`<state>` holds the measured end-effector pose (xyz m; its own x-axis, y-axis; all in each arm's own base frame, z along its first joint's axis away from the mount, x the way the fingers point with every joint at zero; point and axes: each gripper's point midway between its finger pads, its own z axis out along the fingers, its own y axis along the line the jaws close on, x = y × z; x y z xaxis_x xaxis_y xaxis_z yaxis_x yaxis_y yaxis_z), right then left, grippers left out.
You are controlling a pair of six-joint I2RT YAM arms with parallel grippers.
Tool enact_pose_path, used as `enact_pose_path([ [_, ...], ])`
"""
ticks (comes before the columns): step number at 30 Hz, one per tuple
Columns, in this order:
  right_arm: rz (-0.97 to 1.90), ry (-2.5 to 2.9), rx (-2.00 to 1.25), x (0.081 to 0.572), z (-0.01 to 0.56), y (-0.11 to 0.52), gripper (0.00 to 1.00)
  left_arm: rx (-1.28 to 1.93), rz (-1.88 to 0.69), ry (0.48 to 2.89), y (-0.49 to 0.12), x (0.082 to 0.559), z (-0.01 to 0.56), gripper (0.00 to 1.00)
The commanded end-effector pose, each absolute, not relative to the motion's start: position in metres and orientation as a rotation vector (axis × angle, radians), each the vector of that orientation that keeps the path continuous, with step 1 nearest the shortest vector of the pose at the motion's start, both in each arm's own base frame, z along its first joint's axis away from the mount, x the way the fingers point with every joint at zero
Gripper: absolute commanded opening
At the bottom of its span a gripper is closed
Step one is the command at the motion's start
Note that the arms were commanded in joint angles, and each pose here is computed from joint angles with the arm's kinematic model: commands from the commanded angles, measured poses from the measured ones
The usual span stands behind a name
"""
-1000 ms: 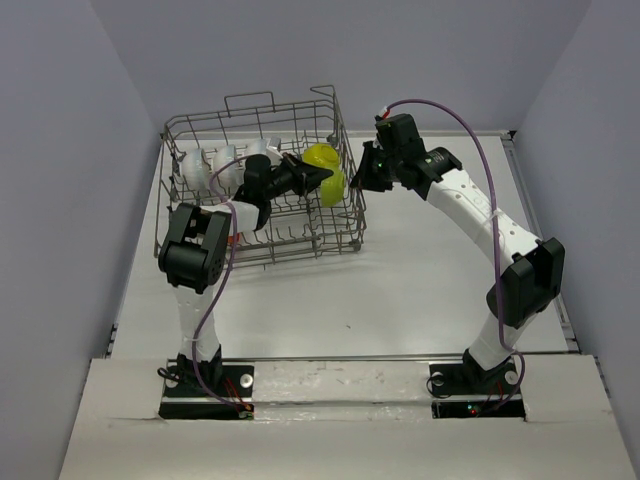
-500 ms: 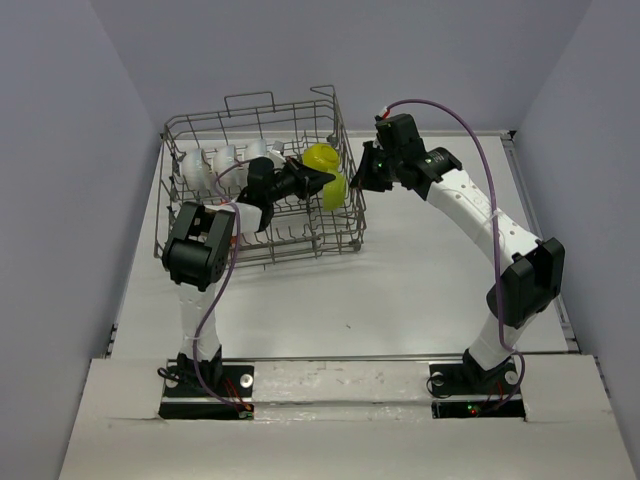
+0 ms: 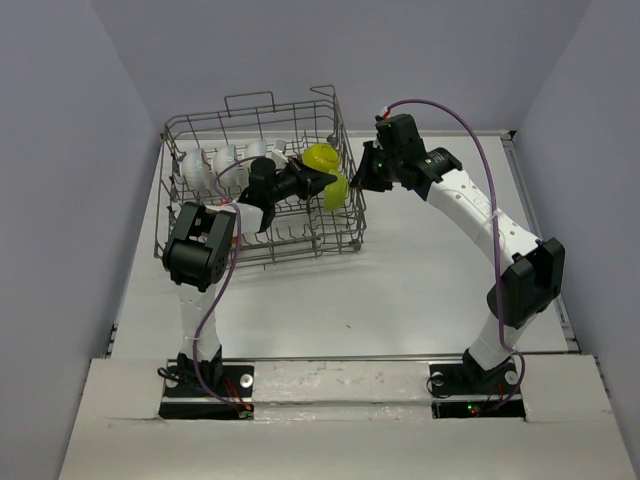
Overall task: Load the bowls into the dish rack
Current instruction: Place the upside down bowl on the dish rack.
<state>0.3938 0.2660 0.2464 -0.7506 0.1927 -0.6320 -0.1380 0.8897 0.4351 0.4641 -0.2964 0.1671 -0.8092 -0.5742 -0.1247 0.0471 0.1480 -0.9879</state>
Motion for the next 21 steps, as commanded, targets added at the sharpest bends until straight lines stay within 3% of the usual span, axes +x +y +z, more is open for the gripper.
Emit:
enact_pose_path([
  [1,0.571,2.338,0.002,0.382,0.253,0.258,0.01,-0.489,-1.597,1.967,-0.287,0.470,0.163,0.00],
  [21,0.575,2.341,0.003,0.383,0.250,0.260,0.01,-0.519,-1.408,2.006,-0.254,0.478,0.155,0.00],
])
